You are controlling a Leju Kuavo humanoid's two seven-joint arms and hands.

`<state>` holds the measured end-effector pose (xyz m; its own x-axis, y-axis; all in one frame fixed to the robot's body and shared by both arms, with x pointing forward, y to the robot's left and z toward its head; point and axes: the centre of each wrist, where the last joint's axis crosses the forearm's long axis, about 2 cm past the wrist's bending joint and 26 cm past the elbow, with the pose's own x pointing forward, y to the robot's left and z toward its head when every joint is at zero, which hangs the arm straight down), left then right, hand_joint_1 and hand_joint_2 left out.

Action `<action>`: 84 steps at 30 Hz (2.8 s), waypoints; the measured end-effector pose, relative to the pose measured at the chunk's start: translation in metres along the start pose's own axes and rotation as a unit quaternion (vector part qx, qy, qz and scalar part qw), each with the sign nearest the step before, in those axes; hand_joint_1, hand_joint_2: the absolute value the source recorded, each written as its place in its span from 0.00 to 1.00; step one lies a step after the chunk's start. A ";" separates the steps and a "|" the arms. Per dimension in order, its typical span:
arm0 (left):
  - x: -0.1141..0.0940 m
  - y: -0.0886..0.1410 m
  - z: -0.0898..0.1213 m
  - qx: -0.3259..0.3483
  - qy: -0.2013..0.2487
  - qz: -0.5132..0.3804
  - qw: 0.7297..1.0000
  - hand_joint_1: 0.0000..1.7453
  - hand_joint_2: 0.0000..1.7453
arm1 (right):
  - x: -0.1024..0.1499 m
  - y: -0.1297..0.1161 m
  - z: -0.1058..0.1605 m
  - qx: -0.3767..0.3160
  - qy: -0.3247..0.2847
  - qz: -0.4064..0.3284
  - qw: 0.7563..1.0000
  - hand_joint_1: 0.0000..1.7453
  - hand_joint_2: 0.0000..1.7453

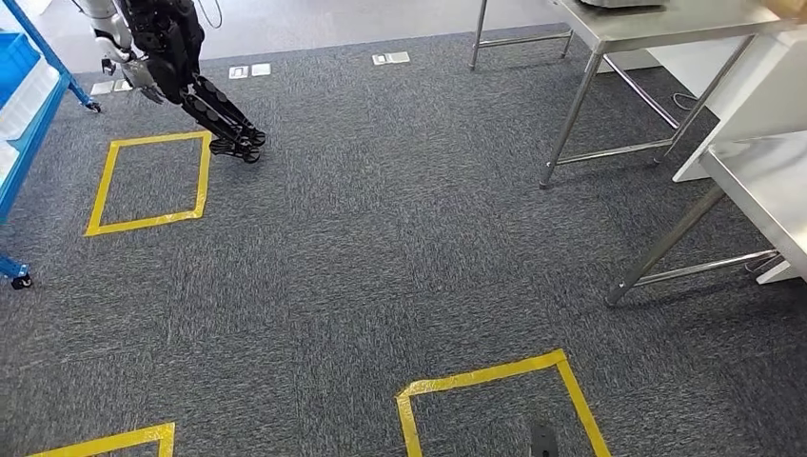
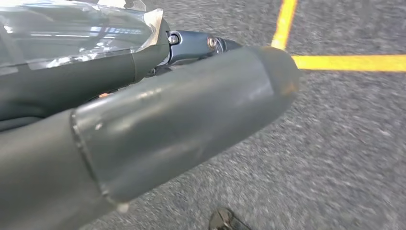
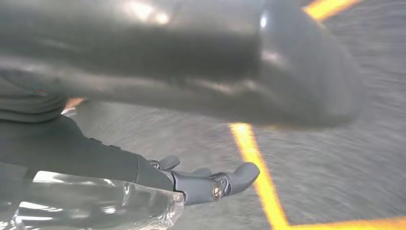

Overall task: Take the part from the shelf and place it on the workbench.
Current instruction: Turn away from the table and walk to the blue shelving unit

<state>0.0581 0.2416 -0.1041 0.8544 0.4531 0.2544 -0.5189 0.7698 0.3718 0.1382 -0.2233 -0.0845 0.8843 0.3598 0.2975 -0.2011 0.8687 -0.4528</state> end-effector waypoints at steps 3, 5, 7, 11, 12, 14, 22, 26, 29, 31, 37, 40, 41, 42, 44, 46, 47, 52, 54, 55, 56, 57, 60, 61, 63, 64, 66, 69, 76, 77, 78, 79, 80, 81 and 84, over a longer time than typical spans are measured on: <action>-0.001 -0.001 0.001 0.006 0.013 -0.004 1.000 0.00 0.00 | -0.019 0.009 0.005 0.010 0.040 0.036 0.999 0.00 0.00; -0.002 -0.001 0.001 0.007 0.016 -0.006 1.000 0.00 0.00 | -0.032 0.013 0.008 0.016 0.052 0.053 0.997 0.00 0.00; -0.002 -0.002 0.002 0.005 0.013 -0.011 1.000 0.00 0.00 | -0.039 0.015 0.009 0.019 0.058 0.065 0.996 0.00 0.00; -0.004 -0.004 0.003 -0.011 -0.004 -0.022 1.000 0.00 0.00 | -0.040 0.014 0.009 0.018 0.053 0.087 0.995 0.00 0.00; -0.004 -0.004 0.003 -0.015 -0.009 -0.028 0.999 0.00 0.00 | -0.040 0.014 0.009 0.018 0.050 0.093 0.994 0.00 0.00; -0.004 -0.005 0.004 -0.020 -0.017 -0.040 0.999 0.00 0.00 | -0.038 0.015 0.009 0.020 0.042 0.107 0.993 0.00 0.00; -0.006 -0.006 0.005 -0.029 -0.030 -0.095 0.995 0.00 0.00 | -0.038 0.020 0.012 0.028 0.042 0.140 0.989 0.00 0.00; -0.007 -0.006 0.005 -0.033 -0.033 -0.109 0.993 0.00 0.00 | -0.039 0.020 0.012 0.029 0.045 0.152 0.987 0.00 0.00; -0.005 -0.007 0.005 -0.036 -0.036 -0.114 0.992 0.00 0.00 | -0.041 0.020 0.012 0.028 0.047 0.154 0.987 0.00 0.00; -0.005 -0.007 0.005 -0.036 -0.035 -0.115 0.992 0.00 0.00 | -0.041 0.020 0.012 0.028 0.047 0.154 0.986 0.00 0.00; -0.004 -0.006 0.004 -0.033 -0.033 -0.114 0.992 0.00 0.00 | -0.045 0.022 0.013 0.029 0.050 0.158 0.986 0.00 0.00; -0.005 -0.005 0.004 -0.027 -0.032 -0.111 0.993 0.00 0.00 | -0.047 0.022 0.014 0.027 0.049 0.161 0.985 0.00 0.00; -0.005 -0.005 0.004 -0.023 -0.034 -0.109 0.993 0.00 0.00 | -0.047 0.022 0.014 0.026 0.047 0.162 0.985 0.00 0.00; -0.005 -0.005 0.004 -0.019 -0.037 -0.107 0.993 0.00 0.00 | -0.047 0.022 0.013 0.025 0.045 0.164 0.985 0.00 0.00; -0.005 -0.005 0.004 -0.013 -0.041 -0.104 0.994 0.00 0.00 | -0.046 0.022 0.014 0.024 0.041 0.167 0.985 0.00 0.00; -0.006 -0.004 0.004 -0.009 -0.042 -0.103 0.994 0.00 0.00 | -0.045 0.022 0.014 0.023 0.040 0.168 0.985 0.00 0.00; -0.007 -0.004 0.004 -0.009 -0.041 -0.103 0.994 0.00 0.00 | -0.044 0.022 0.014 0.023 0.039 0.168 0.985 0.00 0.00; -0.006 -0.005 0.005 -0.008 -0.043 -0.101 0.994 0.00 0.00 | -0.045 0.023 0.014 0.022 0.039 0.169 0.985 0.00 0.00; -0.007 -0.004 0.004 -0.007 -0.043 -0.101 0.994 0.00 0.00 | -0.045 0.023 0.014 0.022 0.039 0.169 0.985 0.00 0.00; -0.007 -0.004 0.004 -0.006 -0.043 -0.101 0.994 0.00 0.00 | -0.045 0.023 0.014 0.022 0.040 0.169 0.985 0.00 0.00; -0.007 -0.003 0.004 -0.005 -0.044 -0.101 0.994 0.00 0.00 | -0.045 0.023 0.014 0.021 0.040 0.169 0.985 0.00 0.00; -0.006 -0.004 0.004 -0.006 -0.045 -0.101 0.994 0.00 0.00 | -0.045 0.023 0.014 0.021 0.040 0.169 0.985 0.00 0.00; -0.004 -0.004 0.004 -0.006 -0.050 -0.100 0.994 0.00 0.00 | -0.044 0.022 0.013 0.019 0.039 0.170 0.985 0.00 0.00; -0.004 -0.004 0.004 -0.005 -0.051 -0.100 0.994 0.00 0.00 | -0.044 0.022 0.013 0.017 0.038 0.170 0.985 0.00 0.00; -0.004 -0.005 0.004 -0.004 -0.052 -0.100 0.994 0.00 0.00 | -0.043 0.021 0.013 0.015 0.036 0.169 0.985 0.00 0.00; -0.004 -0.005 0.004 -0.003 -0.053 -0.100 0.993 0.00 0.00 | -0.043 0.021 0.013 0.014 0.036 0.169 0.985 0.00 0.00; -0.003 -0.005 0.004 -0.003 -0.056 -0.101 0.993 0.00 0.00 | -0.044 0.021 0.013 0.012 0.036 0.167 0.985 0.00 0.00; -0.004 -0.004 0.004 -0.002 -0.058 -0.102 0.993 0.00 0.00 | -0.047 0.020 0.013 0.012 0.040 0.164 0.986 0.00 0.00; -0.005 -0.003 0.004 -0.001 -0.058 -0.104 0.993 0.00 0.00 | -0.048 0.018 0.012 0.008 0.041 0.160 0.986 0.00 0.00; -0.006 -0.003 0.004 0.000 -0.058 -0.105 0.993 0.00 0.00 | -0.048 0.018 0.012 0.007 0.040 0.158 0.987 0.00 0.00; -0.006 -0.002 0.003 0.001 -0.059 -0.106 0.993 0.00 0.00 | -0.048 0.018 0.012 0.006 0.040 0.157 0.987 0.00 0.00; -0.006 -0.002 0.003 0.002 -0.059 -0.106 0.993 0.00 0.00 | -0.048 0.018 0.012 0.006 0.040 0.156 0.987 0.00 0.00; -0.006 -0.002 0.003 0.002 -0.061 -0.106 0.993 0.00 0.00 | -0.049 0.018 0.012 0.006 0.041 0.155 0.987 0.00 0.00; -0.006 -0.002 0.003 0.002 -0.062 -0.106 0.992 0.00 0.00 | -0.050 0.019 0.012 0.006 0.043 0.154 0.987 0.00 0.00; -0.006 -0.002 0.003 0.002 -0.066 -0.106 0.992 0.00 0.00 | -0.054 0.018 0.013 0.005 0.048 0.151 0.987 0.00 0.00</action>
<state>0.0544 0.2358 -0.1034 0.9337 0.2171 0.2848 -0.3274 0.8398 0.4331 0.0814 -0.2224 -0.0984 0.8196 0.5687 0.0693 -0.4650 0.7311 -0.4992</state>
